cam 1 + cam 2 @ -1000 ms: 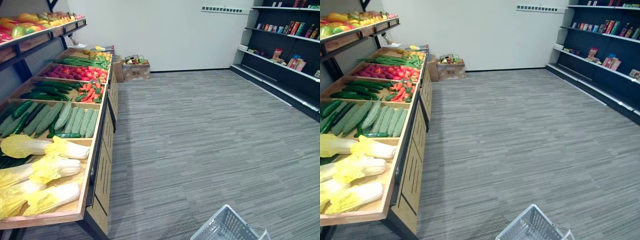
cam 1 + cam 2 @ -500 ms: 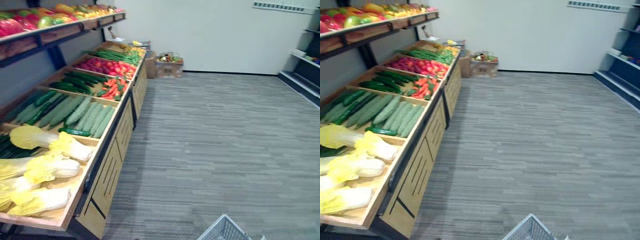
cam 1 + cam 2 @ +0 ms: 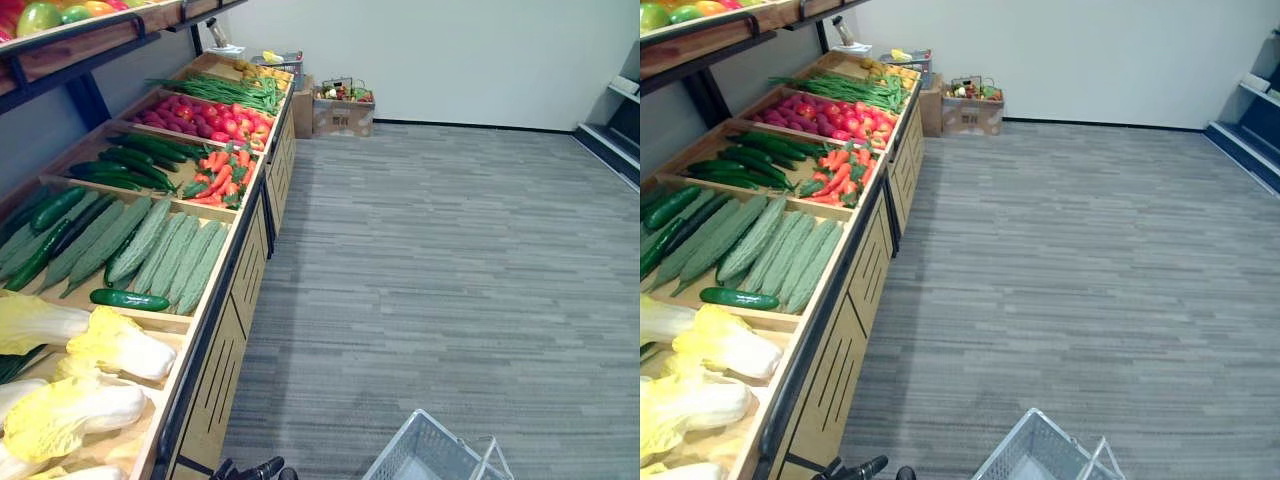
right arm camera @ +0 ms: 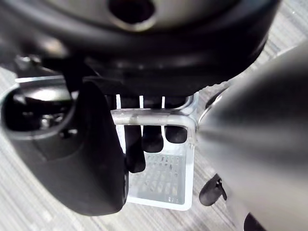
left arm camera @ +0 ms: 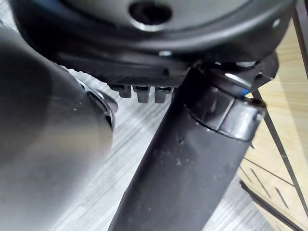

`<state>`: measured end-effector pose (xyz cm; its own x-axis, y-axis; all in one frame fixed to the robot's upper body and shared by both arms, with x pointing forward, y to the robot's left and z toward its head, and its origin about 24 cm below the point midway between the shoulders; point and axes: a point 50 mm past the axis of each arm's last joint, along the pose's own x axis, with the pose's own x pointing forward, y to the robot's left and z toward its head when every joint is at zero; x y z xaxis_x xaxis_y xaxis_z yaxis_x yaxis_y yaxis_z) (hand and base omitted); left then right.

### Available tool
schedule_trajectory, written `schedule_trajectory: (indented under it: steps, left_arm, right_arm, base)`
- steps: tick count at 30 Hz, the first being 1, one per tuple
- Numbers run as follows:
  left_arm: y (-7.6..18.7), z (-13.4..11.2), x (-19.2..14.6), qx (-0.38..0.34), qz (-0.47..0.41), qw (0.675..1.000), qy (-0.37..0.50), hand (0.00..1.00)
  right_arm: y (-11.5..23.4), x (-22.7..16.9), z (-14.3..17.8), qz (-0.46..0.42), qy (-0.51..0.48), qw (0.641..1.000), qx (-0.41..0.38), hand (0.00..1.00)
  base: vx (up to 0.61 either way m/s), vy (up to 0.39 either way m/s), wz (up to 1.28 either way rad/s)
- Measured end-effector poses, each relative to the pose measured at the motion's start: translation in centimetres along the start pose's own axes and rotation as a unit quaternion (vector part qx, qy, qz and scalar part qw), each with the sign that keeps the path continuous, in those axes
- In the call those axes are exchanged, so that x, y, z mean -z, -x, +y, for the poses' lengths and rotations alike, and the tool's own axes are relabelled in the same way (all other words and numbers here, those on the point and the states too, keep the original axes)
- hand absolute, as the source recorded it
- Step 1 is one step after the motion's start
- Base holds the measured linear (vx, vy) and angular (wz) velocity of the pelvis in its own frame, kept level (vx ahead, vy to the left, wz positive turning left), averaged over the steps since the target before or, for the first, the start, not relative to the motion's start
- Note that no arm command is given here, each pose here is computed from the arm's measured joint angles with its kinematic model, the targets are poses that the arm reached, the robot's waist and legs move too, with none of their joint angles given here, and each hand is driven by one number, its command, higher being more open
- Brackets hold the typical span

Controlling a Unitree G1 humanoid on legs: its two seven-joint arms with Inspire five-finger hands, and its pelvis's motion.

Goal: Pick vegetable in the basket

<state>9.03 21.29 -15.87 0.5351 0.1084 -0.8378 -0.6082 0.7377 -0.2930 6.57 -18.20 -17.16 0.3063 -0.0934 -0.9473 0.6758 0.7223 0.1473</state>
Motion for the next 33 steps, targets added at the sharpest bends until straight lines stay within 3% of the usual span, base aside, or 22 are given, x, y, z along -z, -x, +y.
schedule_trajectory:
  steps: [3,10,17,22,33]
  left_arm:
    - [0.2,0.1,0.8,-0.001,0.015,1.000,-0.007,1.00]
    - [0.2,0.3,0.8,0.004,0.027,0.998,-0.056,1.00]
    - [0.3,0.5,1.5,-0.011,0.029,0.999,-0.021,1.00]
    - [0.3,0.6,1.1,-0.018,0.016,1.000,0.014,1.00]
    - [1.0,1.2,2.3,-0.026,0.008,0.997,0.074,1.00]
  right_arm:
    - [0.0,0.0,-0.5,0.004,0.040,0.999,0.003,0.00]
    - [-0.1,-1.3,-1.0,-0.017,0.024,1.000,0.009,0.00]
    - [-0.2,-2.3,-0.5,-0.034,0.008,0.999,-0.001,0.00]
    - [0.0,-0.6,-0.8,-0.002,0.037,0.999,0.002,0.00]
    - [-0.2,-1.3,-1.2,0.010,0.070,0.997,0.023,0.00]
  base:
    - [0.06,0.035,-0.15]
    - [0.15,0.037,0.56]
    - [0.19,-0.081,0.86]
    - [0.18,-0.325,1.51]
    - [0.25,-0.241,0.97]
